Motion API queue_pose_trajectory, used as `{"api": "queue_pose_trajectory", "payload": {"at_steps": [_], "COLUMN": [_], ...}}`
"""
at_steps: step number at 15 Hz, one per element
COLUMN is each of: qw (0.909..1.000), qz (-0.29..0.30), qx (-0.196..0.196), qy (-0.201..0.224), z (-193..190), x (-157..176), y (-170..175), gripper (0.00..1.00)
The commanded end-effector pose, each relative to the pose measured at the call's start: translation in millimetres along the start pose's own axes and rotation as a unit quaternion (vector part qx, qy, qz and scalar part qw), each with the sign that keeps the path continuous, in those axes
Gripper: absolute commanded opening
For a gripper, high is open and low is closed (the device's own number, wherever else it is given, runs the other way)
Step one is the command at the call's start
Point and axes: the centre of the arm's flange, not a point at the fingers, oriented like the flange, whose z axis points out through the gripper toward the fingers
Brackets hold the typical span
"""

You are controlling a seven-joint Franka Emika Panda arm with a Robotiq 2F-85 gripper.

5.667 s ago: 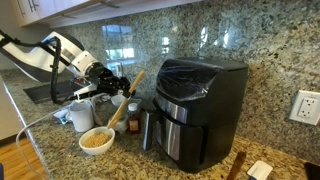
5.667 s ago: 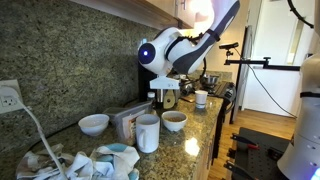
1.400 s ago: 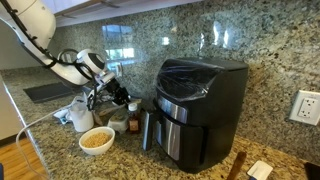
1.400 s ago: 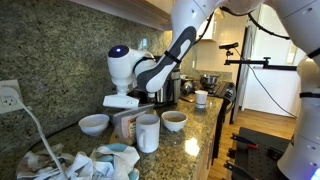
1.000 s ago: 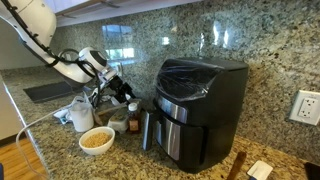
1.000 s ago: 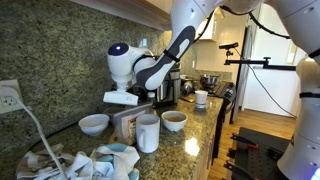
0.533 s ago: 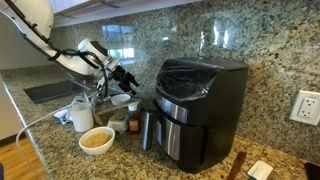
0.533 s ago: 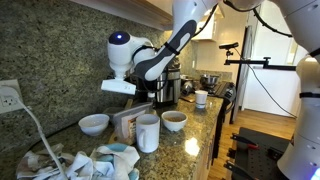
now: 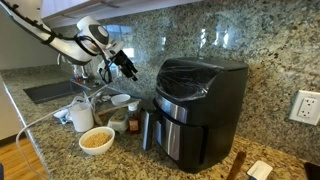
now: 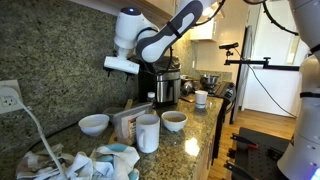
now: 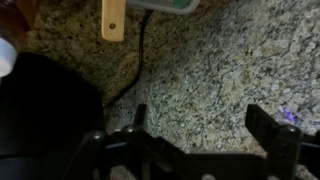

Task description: Use the wooden spoon to mix the contents in the bowl

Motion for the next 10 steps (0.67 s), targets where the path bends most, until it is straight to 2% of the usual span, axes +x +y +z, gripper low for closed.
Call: {"api": "queue_pose_trajectory", "payload": {"at_steps": [1,5,10], "qw": [0.9969,0.9879,0.9694], "qz": [-0.039,-0.061,-0.074], "qx": [-0.001,-0.028,-0.114], "qy": [-0.069,-0.14,-0.205], "z": [-25,-36,-51], "x": [1,-16,-32], "y": [10,23,54], "gripper": [1.0,1.0,1.0]}}
